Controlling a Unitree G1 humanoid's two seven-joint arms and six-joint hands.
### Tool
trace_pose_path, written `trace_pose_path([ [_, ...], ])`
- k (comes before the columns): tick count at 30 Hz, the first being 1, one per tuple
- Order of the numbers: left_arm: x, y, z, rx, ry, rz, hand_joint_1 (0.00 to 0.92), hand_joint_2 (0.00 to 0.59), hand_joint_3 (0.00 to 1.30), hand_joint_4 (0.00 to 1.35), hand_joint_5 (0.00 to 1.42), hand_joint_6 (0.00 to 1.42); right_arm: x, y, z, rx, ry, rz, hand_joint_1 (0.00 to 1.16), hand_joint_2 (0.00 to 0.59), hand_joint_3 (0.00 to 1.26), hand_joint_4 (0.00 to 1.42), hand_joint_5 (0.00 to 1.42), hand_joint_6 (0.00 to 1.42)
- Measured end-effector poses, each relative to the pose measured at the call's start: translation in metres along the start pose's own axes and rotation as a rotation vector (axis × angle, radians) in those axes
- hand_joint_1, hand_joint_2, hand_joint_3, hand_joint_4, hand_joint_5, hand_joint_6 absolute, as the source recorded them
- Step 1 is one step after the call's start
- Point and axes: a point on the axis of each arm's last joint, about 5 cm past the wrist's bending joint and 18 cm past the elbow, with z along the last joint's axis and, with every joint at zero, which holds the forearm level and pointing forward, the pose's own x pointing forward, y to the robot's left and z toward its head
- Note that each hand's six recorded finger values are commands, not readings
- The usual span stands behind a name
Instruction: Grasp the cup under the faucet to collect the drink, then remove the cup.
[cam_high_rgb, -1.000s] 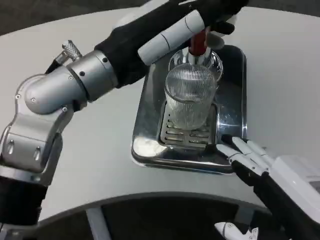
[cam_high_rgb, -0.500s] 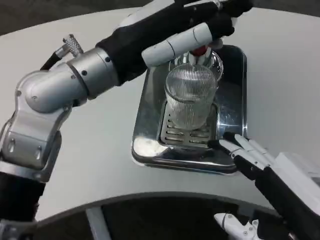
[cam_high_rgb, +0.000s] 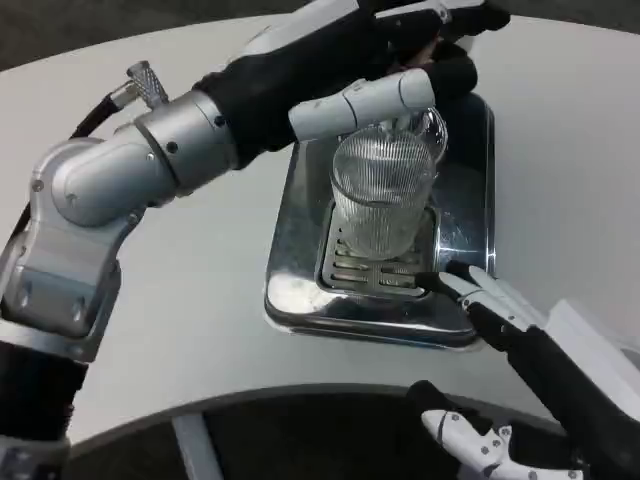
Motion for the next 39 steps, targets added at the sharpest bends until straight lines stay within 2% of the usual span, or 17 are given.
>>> trace_pose_path([
  [9, 0.000, 0.000, 0.0013, 0.061, -0.003, -0.009, 0.000, 0.087, 0.15, 0.04, 0.13, 0.20, 0.003, 0.0042, 0.0006, 0.096, 0.017, -0.070, 0.50, 0.387, 0.06, 0.00, 0.04, 0.08],
  [13, 0.000, 0.000, 0.0014, 0.073, -0.010, -0.014, 0.000, 0.087, 0.15, 0.03, 0.11, 0.19, 0.004, 0.0054, -0.0002, 0.145, 0.025, -0.102, 0.53, 0.360, 0.03, 0.00, 0.07, 0.12],
  [19, 0.002, -0.001, 0.0013, 0.086, -0.016, -0.022, 0.000, 0.087, 0.15, 0.03, 0.11, 0.19, 0.006, 0.0077, -0.0009, 0.204, 0.033, -0.148, 0.56, 0.350, 0.03, 0.00, 0.10, 0.15],
  [27, 0.003, 0.000, 0.0031, 0.127, -0.014, -0.029, 0.000, 0.087, 0.14, 0.03, 0.11, 0.19, 0.009, 0.0122, -0.0034, 0.252, 0.049, -0.176, 0.60, 0.336, 0.03, 0.02, 0.11, 0.17],
  [34, 0.004, -0.001, 0.0028, 0.133, -0.017, -0.032, 0.000, 0.087, 0.14, 0.02, 0.11, 0.19, 0.017, 0.0224, -0.0086, 0.294, 0.072, -0.185, 0.62, 0.315, 0.05, 0.05, 0.12, 0.20],
  [37, 0.004, -0.001, 0.0028, 0.136, -0.019, -0.032, 0.000, 0.086, 0.14, 0.02, 0.11, 0.19, 0.021, 0.0282, -0.0093, 0.310, 0.069, -0.202, 0.66, 0.286, 0.05, 0.07, 0.14, 0.21],
  [39, 0.004, -0.001, 0.0025, 0.137, -0.020, -0.032, 0.000, 0.086, 0.14, 0.02, 0.11, 0.19, 0.025, 0.0320, -0.0094, 0.318, 0.053, -0.222, 0.66, 0.283, 0.05, 0.07, 0.14, 0.21],
])
